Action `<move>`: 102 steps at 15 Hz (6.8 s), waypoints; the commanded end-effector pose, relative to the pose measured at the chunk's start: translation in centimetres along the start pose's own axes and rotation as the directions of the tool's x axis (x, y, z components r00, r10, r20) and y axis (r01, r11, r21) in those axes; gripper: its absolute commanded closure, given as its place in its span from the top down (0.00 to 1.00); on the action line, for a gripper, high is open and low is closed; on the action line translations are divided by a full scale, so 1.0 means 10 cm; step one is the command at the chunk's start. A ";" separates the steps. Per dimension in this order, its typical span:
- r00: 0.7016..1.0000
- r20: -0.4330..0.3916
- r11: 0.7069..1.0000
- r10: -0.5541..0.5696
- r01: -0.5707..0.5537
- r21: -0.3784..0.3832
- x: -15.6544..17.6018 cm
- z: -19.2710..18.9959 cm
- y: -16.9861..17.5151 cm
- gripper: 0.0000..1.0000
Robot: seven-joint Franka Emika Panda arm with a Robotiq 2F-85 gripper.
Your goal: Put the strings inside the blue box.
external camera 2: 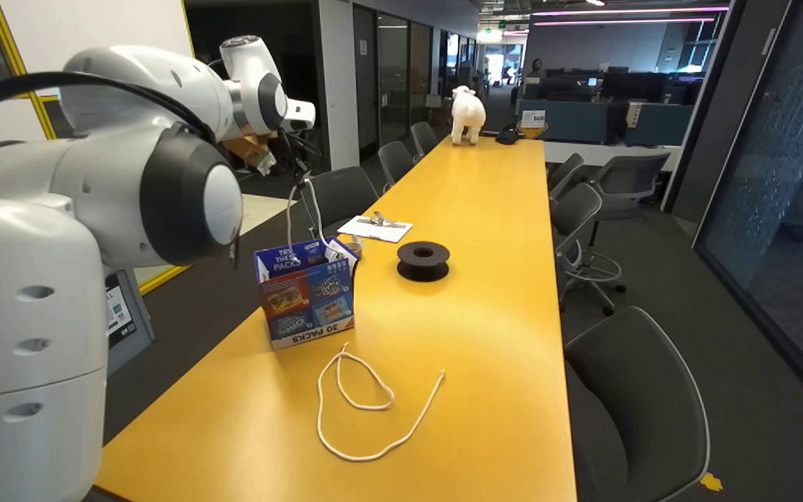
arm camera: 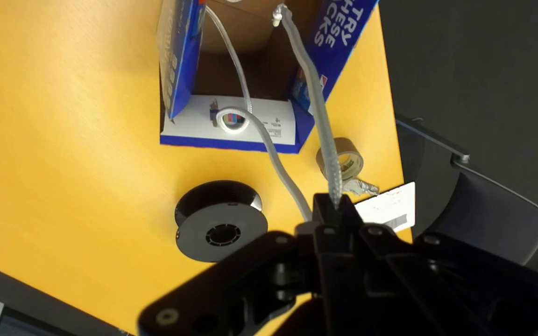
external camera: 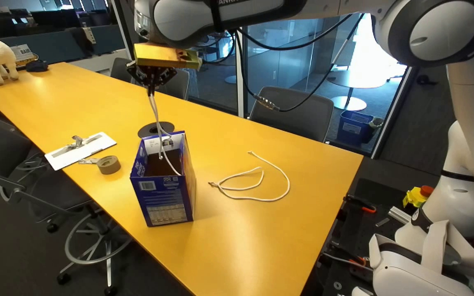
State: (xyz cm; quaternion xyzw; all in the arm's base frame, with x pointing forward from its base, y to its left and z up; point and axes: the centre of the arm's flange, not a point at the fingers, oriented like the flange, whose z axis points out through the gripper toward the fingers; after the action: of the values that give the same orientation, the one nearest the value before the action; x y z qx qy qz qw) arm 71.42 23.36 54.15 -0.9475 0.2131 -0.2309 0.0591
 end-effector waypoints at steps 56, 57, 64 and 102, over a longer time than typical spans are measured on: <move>0.466 0.454 0.575 -0.759 0.808 0.131 -1.25 3.25 2.42 1.00; 0.457 0.447 0.565 -0.769 0.813 0.141 -1.24 3.28 2.44 1.00; 0.406 0.417 0.519 -0.814 0.830 0.205 -1.22 3.46 2.53 1.00; 0.389 0.397 0.513 -0.831 0.811 0.280 -1.46 3.55 2.08 1.00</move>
State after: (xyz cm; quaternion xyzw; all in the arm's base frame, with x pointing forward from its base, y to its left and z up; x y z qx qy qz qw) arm 68.16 10.66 12.50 -0.9470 -0.3196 0.0304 0.0120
